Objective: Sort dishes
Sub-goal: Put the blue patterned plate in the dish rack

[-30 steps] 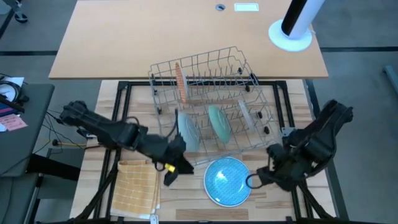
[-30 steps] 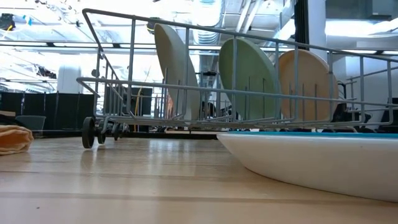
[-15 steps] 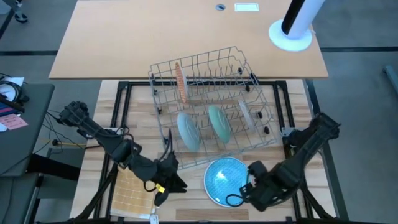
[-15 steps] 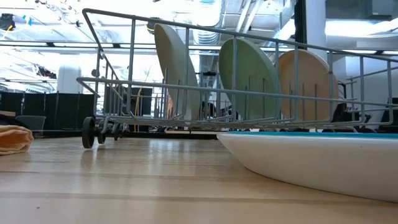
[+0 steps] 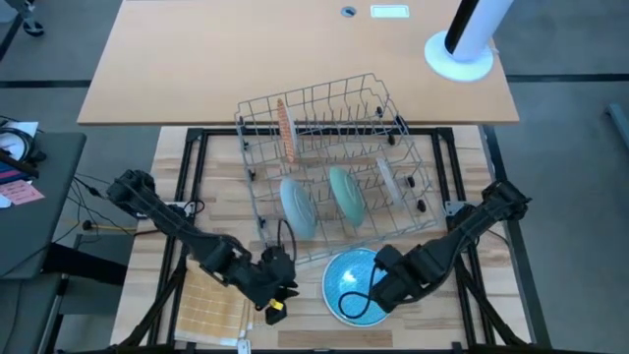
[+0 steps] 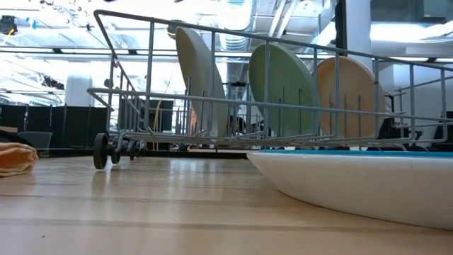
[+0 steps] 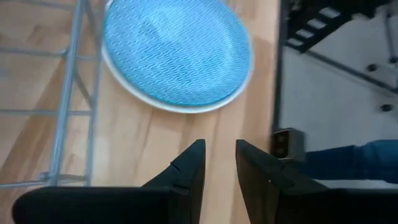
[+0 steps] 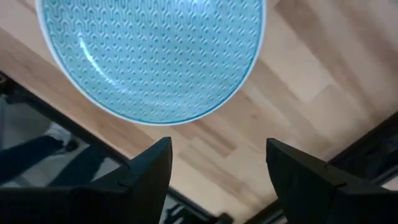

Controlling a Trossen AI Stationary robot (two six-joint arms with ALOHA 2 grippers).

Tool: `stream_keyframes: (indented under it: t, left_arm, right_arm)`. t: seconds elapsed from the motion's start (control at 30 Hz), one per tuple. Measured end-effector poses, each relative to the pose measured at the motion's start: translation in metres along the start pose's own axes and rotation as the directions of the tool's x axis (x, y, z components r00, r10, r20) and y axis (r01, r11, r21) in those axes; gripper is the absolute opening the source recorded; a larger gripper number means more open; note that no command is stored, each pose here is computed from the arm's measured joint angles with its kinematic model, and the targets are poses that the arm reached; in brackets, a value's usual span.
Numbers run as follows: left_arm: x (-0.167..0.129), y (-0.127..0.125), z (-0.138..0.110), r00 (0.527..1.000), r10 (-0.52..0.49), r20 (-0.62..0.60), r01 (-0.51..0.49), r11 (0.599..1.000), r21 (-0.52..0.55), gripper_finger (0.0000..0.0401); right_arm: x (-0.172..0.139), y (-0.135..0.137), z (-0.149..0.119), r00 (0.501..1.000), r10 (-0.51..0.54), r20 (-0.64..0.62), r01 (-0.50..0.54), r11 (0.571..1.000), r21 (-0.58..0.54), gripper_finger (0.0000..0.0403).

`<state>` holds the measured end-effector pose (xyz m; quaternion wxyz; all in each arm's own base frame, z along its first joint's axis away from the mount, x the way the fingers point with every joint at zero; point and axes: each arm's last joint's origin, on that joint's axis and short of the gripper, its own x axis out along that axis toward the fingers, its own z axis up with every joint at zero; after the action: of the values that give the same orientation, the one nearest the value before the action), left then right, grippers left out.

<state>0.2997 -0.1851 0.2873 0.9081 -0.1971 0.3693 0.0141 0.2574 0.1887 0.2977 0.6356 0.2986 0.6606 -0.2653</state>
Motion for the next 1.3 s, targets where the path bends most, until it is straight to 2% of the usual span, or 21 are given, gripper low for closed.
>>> stream_keyframes:
  t: [0.17, 0.3, 0.4, 0.53, 0.7, 0.9, 1.17, 1.3]
  left_arm:
    - [0.021, 0.019, -0.003, 0.985, 0.165, -0.053, -0.167, 0.986, -0.027, 0.0082]
    - [0.022, 0.032, 0.0, 0.965, 0.254, -0.059, -0.257, 0.966, -0.042, 0.0081]
    - [0.024, 0.04, 0.005, 0.957, 0.283, -0.061, -0.285, 0.958, -0.032, 0.0081]
    - [0.025, 0.045, 0.01, 0.956, 0.287, -0.064, -0.289, 0.957, -0.015, 0.0081]
    - [0.027, 0.045, 0.011, 0.968, 0.227, -0.106, -0.23, 0.973, -0.017, 0.0081]
    - [0.02, 0.031, 0.009, 0.977, 0.123, -0.175, -0.133, 0.99, -0.046, 0.0081]
    - [0.011, 0.0, 0.014, 0.997, -0.039, -0.069, 0.038, 0.999, -0.016, 0.0081]
    - [0.01, -0.008, 0.018, 0.995, -0.099, -0.013, 0.099, 0.995, 0.015, 0.0081]
  right_arm:
    - [0.0, 0.0, -0.001, 1.0, -0.002, 0.005, 0.003, 0.999, -0.038, 0.026]
    - [0.005, 0.003, -0.012, 1.0, 0.01, 0.008, -0.01, 0.999, -0.048, 0.026]
    - [0.015, 0.005, -0.021, 1.0, 0.017, 0.006, -0.016, 0.999, -0.03, 0.026]
    - [0.032, 0.014, -0.027, 0.994, 0.105, 0.003, -0.105, 0.994, 0.013, 0.026]
    - [0.047, 0.019, -0.033, 0.986, 0.168, -0.002, -0.167, 0.98, 0.105, 0.026]
    - [0.055, 0.017, -0.038, 0.987, 0.16, -0.021, -0.155, 0.977, 0.147, 0.026]
    - [0.076, 0.005, -0.033, 0.997, 0.068, -0.02, -0.063, 0.979, 0.191, 0.026]
    - [0.085, 0.003, -0.038, 0.998, 0.061, -0.02, -0.055, 0.972, 0.23, 0.026]
